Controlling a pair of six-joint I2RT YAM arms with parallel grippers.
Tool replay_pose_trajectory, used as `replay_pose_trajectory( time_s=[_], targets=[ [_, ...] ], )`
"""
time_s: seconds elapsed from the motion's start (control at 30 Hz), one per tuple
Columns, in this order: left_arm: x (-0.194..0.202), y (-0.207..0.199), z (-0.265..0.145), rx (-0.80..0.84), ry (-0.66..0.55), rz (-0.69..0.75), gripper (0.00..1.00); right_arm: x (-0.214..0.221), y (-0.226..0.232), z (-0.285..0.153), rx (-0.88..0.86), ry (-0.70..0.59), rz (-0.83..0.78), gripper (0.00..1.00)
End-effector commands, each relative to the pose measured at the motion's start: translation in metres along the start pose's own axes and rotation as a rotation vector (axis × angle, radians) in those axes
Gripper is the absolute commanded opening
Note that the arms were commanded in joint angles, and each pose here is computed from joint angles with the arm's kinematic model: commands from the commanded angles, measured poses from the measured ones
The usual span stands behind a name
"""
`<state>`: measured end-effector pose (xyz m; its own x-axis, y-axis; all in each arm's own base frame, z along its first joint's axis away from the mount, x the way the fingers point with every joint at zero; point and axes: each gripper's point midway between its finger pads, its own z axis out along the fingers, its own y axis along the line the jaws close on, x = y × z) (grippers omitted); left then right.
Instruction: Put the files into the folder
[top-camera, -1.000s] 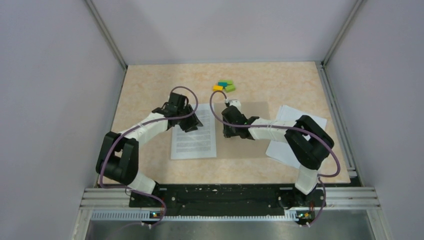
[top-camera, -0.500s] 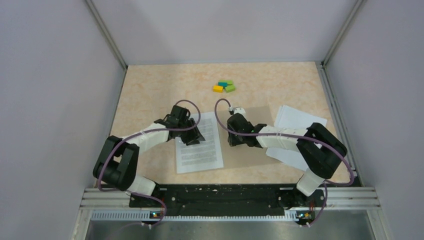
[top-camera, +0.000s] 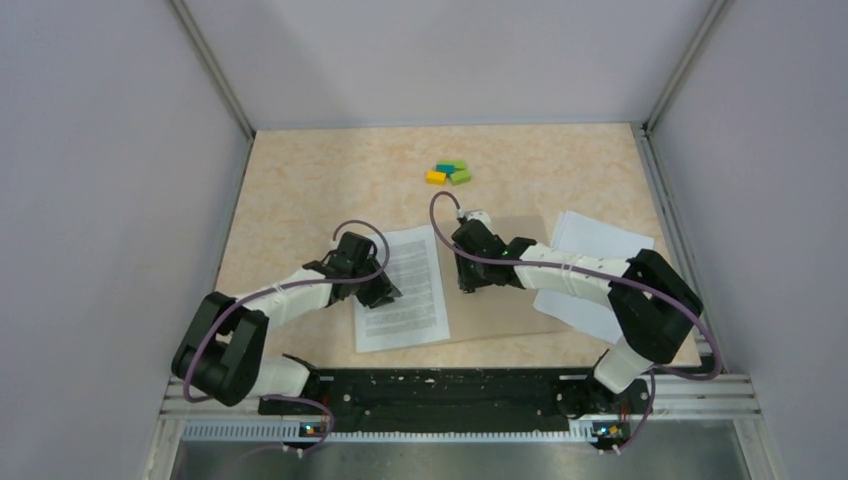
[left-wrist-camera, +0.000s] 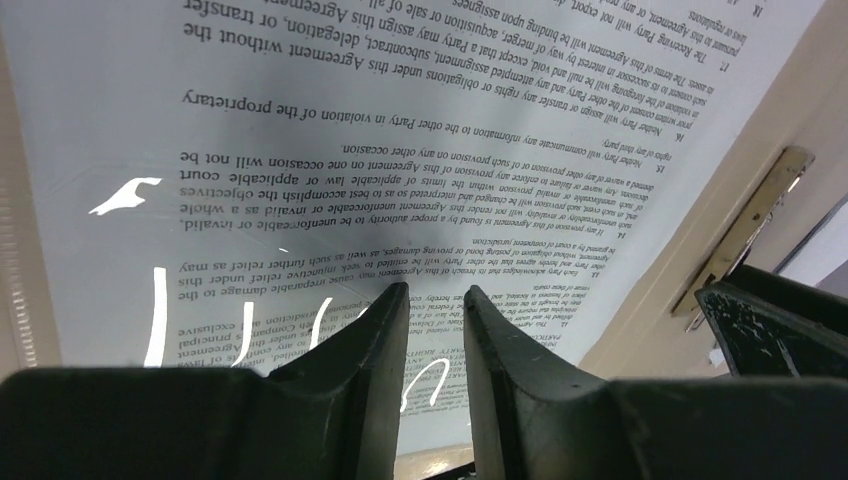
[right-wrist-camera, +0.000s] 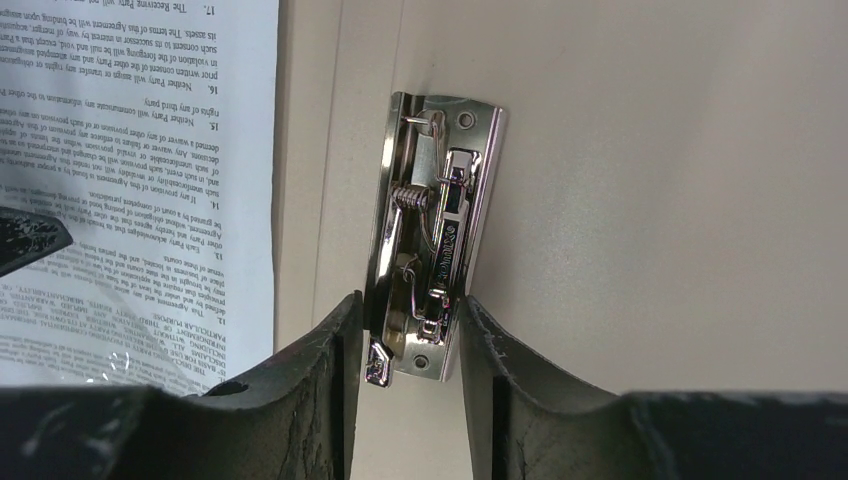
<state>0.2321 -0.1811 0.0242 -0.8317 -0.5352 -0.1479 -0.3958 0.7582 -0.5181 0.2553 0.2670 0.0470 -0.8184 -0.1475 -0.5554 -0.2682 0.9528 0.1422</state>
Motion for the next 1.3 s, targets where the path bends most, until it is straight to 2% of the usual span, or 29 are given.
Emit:
replay_pose_trajectory(
  time_s=[0.0,0.23,0.43,0.53,0.57,0.67,0.73,1.0,1.17,1.27],
  targets=[
    [-0.008,0.047,0.002,-0.190,-0.116,-0.044,0.34,-0.017,0.009,-0.027,0.006,-0.044,0.009,0.36],
    [-0.014,0.053,0.000,-0.215,-0.154,-0.032,0.34,-0.007,0.007,-0.022,0.043,-0.007,0.008,0.38],
    [-0.012,0.053,0.002,-0.215,-0.146,-0.032,0.34,-0.007,0.006,-0.020,0.052,-0.004,0.010,0.59],
    [-0.013,0.053,0.001,-0.212,-0.155,-0.038,0.34,-0.010,0.007,-0.022,0.051,-0.011,0.014,0.59],
    [-0.013,0.053,0.001,-0.210,-0.158,-0.041,0.34,-0.011,0.009,-0.023,0.043,-0.011,0.015,0.57],
    [-0.015,0.051,-0.001,-0.204,-0.165,-0.043,0.34,-0.009,0.016,-0.026,0.027,-0.004,0.021,0.33],
    [-0.015,0.051,-0.001,-0.204,-0.169,-0.044,0.34,-0.004,0.021,-0.026,0.026,0.005,0.011,0.28],
    [-0.015,0.052,-0.001,-0.207,-0.171,-0.049,0.33,0.012,0.033,-0.017,0.021,0.040,0.001,0.26],
    [-0.015,0.053,0.000,-0.212,-0.168,-0.052,0.33,0.022,0.037,-0.010,0.030,0.061,-0.006,0.16],
    [-0.014,0.053,0.001,-0.215,-0.165,-0.053,0.32,0.025,0.033,-0.008,0.047,0.063,-0.003,0.15]
  ],
)
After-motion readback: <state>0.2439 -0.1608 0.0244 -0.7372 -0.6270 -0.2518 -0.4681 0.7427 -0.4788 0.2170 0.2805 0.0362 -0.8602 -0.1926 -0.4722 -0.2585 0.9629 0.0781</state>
